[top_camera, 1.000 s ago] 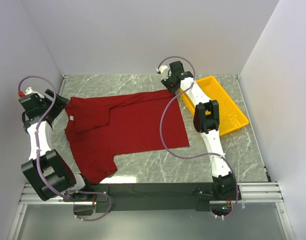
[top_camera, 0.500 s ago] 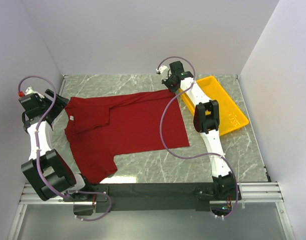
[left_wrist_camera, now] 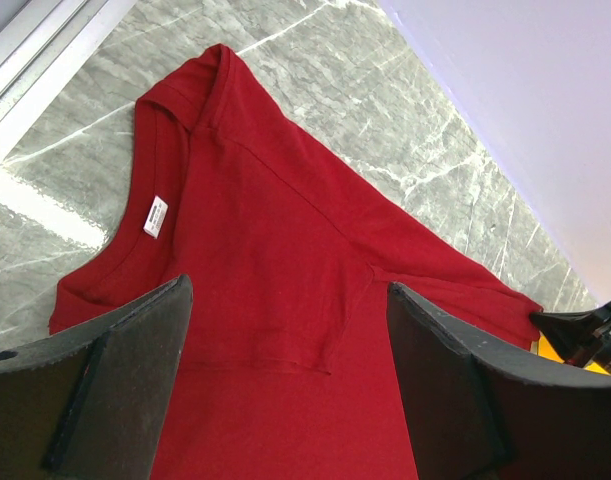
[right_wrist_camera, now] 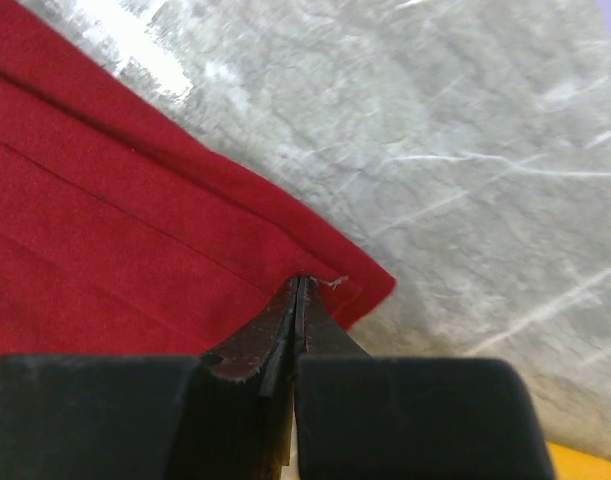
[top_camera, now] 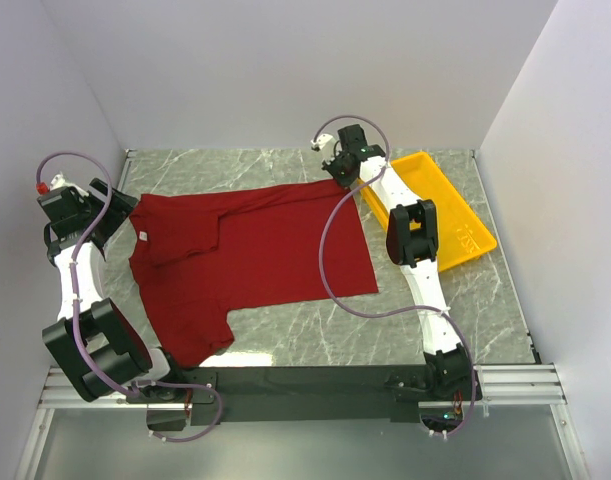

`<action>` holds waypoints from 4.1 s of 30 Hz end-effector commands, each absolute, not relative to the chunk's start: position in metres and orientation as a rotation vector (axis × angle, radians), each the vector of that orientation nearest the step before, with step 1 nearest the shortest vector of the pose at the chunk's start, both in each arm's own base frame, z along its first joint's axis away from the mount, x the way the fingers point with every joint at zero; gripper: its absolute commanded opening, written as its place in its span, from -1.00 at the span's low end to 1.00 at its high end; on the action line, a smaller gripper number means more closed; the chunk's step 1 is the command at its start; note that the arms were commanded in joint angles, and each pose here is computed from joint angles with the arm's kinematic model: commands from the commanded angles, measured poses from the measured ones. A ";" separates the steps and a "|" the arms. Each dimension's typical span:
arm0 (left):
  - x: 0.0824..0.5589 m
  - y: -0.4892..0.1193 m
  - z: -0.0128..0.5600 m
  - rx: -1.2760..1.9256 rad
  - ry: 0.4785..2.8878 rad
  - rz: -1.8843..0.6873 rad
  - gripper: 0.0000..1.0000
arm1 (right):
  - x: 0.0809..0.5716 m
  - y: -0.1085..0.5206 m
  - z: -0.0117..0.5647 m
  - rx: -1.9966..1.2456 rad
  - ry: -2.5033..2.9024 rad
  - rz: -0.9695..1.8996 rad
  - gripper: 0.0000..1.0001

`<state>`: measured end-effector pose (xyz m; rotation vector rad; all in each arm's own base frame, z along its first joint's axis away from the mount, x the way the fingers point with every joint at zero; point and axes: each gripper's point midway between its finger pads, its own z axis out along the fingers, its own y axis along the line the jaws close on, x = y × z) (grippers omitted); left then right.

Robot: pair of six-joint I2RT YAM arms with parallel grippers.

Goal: Fold and stack the t-shirts
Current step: Fold the tshirt

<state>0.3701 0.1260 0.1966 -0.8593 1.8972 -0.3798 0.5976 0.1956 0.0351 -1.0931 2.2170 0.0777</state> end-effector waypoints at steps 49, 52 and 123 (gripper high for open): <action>0.374 0.121 0.222 -0.812 1.844 -0.413 0.67 | 0.604 0.195 0.124 -0.957 2.031 0.196 -0.97; 0.374 0.120 0.222 -0.813 1.842 -0.420 0.67 | 0.595 0.195 0.130 -0.981 2.003 0.232 -0.96; 0.346 0.101 0.171 -0.834 2.017 -0.486 0.66 | 0.508 0.178 0.093 -1.248 2.129 0.332 -0.43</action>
